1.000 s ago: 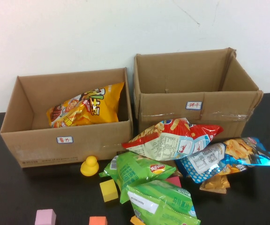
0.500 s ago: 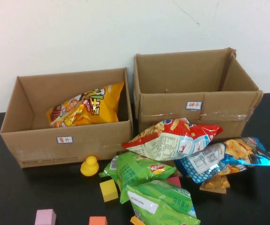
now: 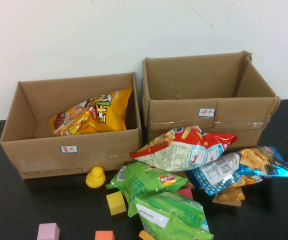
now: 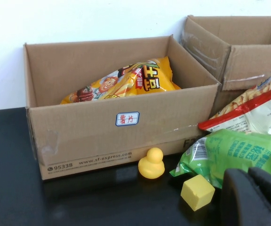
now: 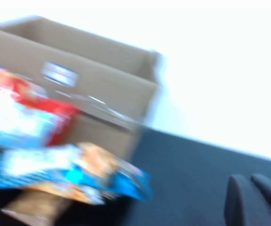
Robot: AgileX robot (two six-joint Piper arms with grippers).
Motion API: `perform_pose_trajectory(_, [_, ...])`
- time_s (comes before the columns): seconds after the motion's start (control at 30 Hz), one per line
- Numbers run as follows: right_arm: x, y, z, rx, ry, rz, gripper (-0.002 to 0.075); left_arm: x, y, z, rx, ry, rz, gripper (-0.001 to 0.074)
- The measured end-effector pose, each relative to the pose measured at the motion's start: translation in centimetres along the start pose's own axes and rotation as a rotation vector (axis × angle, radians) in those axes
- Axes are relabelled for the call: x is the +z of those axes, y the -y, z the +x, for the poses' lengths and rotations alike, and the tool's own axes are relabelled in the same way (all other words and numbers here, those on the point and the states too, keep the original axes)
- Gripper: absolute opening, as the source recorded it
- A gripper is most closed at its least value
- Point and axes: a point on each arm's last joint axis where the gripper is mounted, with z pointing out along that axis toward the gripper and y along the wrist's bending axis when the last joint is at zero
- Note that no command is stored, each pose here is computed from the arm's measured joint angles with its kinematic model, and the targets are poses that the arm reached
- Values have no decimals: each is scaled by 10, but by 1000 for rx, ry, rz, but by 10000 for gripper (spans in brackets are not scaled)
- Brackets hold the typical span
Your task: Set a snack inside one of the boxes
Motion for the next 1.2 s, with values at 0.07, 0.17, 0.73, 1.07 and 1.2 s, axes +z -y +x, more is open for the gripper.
perform_pose_trajectory(0.07, [-1,4,5,31,-63,75,-1,0,0,0,4,0,0,-3])
perform_pose_trajectory(0.17, [-3,8,14,68,-140,149,-1,0,0,0,14,0,0,-3])
perform_pose_trajectory(0.73, [-2,-8,39,152,-194,-15,-1,0,0,0,17,-1,0,-3])
perform_pose_trajectory(1.07, [-2,-8,39,263,-203,-7,-1,0,0,0,17,-1,0,-3])
perform_pose_trajectory(1.2, [-2,-8,39,269,-203,-6,-1,0,0,0,17,-1,0,-3])
